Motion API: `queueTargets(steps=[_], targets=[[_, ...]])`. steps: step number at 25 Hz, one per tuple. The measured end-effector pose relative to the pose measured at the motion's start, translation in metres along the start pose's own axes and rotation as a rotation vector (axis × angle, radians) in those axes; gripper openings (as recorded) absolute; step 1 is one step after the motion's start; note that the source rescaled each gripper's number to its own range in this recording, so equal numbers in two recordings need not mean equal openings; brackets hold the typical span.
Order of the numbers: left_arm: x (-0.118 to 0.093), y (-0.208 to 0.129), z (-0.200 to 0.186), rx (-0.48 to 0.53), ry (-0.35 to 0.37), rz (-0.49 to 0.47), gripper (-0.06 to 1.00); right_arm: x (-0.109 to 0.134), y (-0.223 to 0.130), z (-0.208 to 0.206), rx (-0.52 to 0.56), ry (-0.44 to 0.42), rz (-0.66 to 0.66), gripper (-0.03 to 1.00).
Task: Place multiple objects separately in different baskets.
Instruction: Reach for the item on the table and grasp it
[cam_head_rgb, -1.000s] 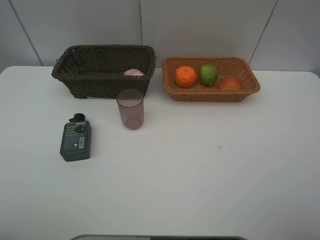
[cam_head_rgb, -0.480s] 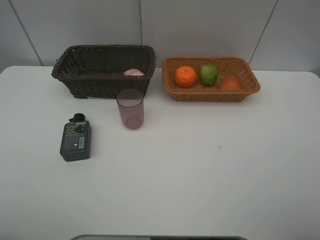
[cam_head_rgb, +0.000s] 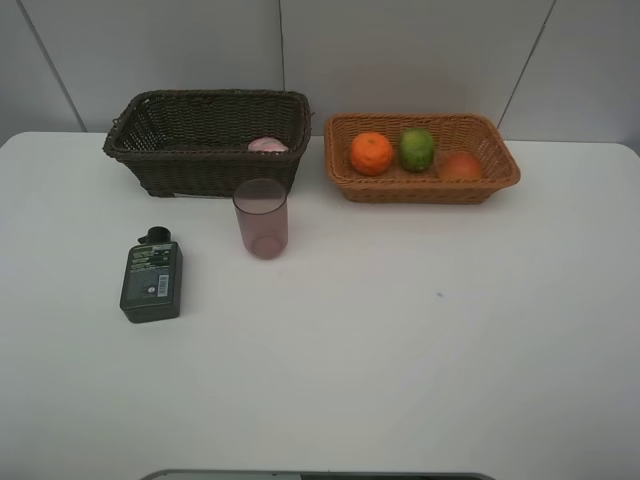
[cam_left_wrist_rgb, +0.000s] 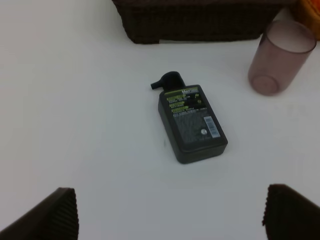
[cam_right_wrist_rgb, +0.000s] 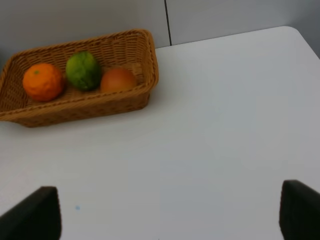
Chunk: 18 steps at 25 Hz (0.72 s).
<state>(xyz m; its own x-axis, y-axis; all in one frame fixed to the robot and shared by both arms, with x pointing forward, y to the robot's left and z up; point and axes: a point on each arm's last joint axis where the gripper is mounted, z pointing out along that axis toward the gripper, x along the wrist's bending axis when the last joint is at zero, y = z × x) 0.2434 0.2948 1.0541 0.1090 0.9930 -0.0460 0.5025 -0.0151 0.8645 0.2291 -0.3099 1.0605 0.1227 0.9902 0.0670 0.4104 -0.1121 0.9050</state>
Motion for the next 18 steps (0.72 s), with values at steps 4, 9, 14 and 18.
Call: queueTargets(steps=[4,9,14,18], targets=[[0.002,0.008,0.018,0.130,0.005,-0.007,0.96,0.000,0.000,0.000,-0.001,0.000,0.000,0.95],[0.005,0.033,0.046,0.198,0.023,-0.006,0.96,0.000,0.000,0.000,-0.001,0.000,0.000,0.95],[0.008,0.060,0.083,0.205,0.031,-0.014,0.96,0.000,0.000,0.000,-0.001,0.000,0.000,0.95],[0.010,0.072,0.123,0.295,0.034,-0.024,0.96,0.000,0.000,0.000,-0.001,0.000,0.000,0.95]])
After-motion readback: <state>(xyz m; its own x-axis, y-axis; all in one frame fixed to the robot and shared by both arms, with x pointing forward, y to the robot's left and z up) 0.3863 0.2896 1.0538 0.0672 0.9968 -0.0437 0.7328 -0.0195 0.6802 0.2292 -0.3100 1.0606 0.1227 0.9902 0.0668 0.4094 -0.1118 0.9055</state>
